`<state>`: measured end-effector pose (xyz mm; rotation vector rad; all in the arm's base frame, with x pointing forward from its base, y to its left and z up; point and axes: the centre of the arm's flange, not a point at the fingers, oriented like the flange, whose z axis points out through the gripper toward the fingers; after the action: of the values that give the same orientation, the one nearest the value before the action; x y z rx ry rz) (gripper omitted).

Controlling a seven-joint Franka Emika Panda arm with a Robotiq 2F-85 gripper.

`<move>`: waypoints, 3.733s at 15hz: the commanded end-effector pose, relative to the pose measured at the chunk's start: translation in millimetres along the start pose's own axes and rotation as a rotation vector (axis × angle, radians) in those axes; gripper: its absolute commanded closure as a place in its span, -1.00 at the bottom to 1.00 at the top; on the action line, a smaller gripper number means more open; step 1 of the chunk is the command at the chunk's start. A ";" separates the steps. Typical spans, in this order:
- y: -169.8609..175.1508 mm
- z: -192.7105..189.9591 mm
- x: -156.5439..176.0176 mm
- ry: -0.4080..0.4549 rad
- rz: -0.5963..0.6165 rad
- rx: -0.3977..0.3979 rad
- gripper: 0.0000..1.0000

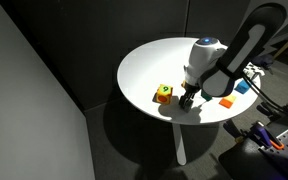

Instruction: Pick up the gray block and put it on top of the orange block

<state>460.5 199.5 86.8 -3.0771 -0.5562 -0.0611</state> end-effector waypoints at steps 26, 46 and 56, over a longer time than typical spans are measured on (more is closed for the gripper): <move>74.7 -99.4 0.0 -0.066 0.098 -0.050 0.39; 132.2 -115.9 -70.9 -0.063 0.139 -0.079 0.39; 170.2 -93.8 -106.9 -0.054 0.164 -0.050 0.39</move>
<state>425.4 15.3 175.3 -3.1807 -0.2939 0.0440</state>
